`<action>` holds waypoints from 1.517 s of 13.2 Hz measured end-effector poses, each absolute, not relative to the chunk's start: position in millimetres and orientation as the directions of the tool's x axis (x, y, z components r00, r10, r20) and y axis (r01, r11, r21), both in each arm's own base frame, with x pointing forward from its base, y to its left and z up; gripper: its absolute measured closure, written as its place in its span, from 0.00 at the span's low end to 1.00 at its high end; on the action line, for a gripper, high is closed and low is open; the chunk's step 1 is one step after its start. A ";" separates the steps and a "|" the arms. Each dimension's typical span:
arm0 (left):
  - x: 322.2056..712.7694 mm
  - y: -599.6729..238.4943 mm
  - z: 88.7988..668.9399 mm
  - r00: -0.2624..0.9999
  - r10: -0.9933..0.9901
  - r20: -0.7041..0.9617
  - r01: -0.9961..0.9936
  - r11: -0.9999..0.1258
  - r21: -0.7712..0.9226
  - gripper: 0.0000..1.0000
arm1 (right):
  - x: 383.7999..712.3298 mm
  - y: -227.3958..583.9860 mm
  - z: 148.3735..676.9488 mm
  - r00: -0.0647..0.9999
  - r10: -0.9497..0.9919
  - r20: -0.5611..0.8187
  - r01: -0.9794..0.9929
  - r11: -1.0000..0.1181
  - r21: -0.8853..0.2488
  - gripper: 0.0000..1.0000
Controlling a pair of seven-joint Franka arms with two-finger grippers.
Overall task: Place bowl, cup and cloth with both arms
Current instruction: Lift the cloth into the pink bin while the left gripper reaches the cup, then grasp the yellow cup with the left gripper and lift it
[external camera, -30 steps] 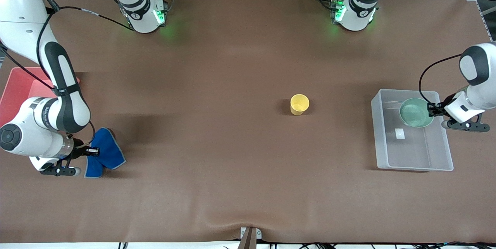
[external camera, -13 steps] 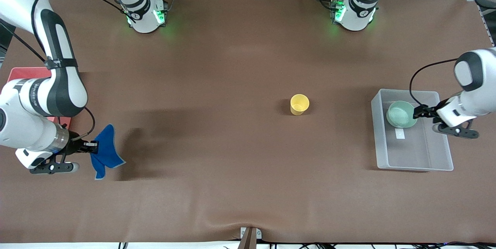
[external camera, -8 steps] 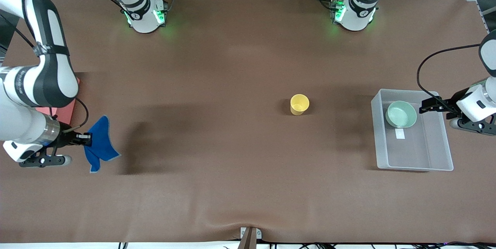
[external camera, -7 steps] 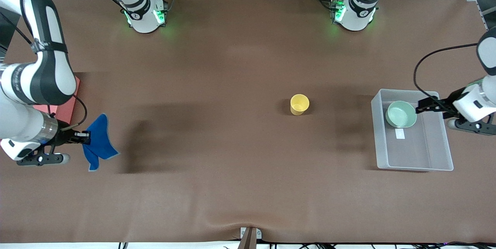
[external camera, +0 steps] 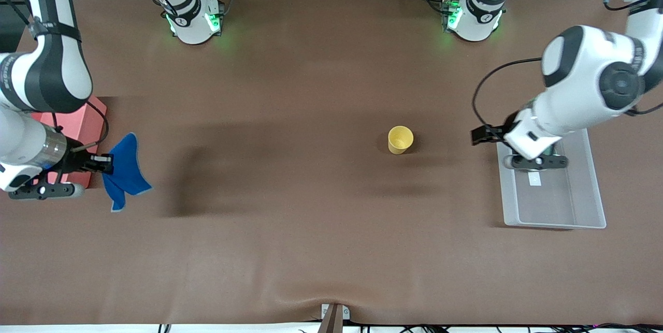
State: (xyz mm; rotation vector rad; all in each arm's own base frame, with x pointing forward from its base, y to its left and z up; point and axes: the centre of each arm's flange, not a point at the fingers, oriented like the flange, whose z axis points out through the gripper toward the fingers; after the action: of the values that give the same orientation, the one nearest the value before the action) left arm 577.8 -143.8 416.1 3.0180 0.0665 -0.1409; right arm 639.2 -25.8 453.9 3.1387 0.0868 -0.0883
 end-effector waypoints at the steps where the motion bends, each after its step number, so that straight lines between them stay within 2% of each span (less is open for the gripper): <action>1: 572.8 -155.8 404.5 0.995 0.053 -0.089 0.064 -0.990 0.124 0.00 | 636.0 -30.6 458.3 0.996 0.064 -0.058 0.064 -0.998 0.000 0.96; 4: 552.9 -195.7 364.9 0.991 0.103 -0.083 0.114 -0.983 0.142 0.00 | 629.7 -65.4 459.1 0.993 0.093 -0.068 0.093 -0.996 -0.003 0.96; 8: 521.6 -262.6 339.5 0.979 0.154 -0.135 0.173 -0.975 0.140 0.00 | 623.3 -100.1 460.8 0.990 0.122 -0.073 0.122 -0.992 -0.008 0.96; 15: 490.9 -271.3 268.9 0.978 0.139 -0.153 0.165 -0.971 0.172 0.00 | 610.3 -150.0 469.2 0.977 0.202 -0.068 0.202 -0.979 -0.013 0.96; 17: 492.0 -266.5 257.7 0.983 0.110 -0.144 0.131 -0.980 0.148 0.04 | 605.0 -170.3 470.6 0.970 0.233 -0.066 0.232 -0.973 -0.013 0.96; 18: 493.5 -262.3 252.6 0.985 0.102 -0.139 0.121 -0.983 0.136 0.11 | 601.8 -182.2 472.9 0.966 0.251 -0.062 0.251 -0.968 -0.012 0.96; 19: 495.6 -257.5 248.1 0.985 0.102 -0.138 0.120 -0.985 0.128 0.11 | 598.1 -195.2 475.3 0.963 0.265 -0.057 0.264 -0.964 -0.012 0.96; 20: 496.9 -254.0 243.7 0.985 0.104 -0.141 0.121 -0.985 0.124 0.18 | 593.8 -209.2 476.7 0.960 0.273 -0.055 0.273 -0.962 -0.011 0.96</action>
State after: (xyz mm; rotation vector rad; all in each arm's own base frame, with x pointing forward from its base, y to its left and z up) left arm 496.9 -254.0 243.7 2.9974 0.1707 -0.2023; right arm 593.8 -209.2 476.7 3.1140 0.4338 -0.0880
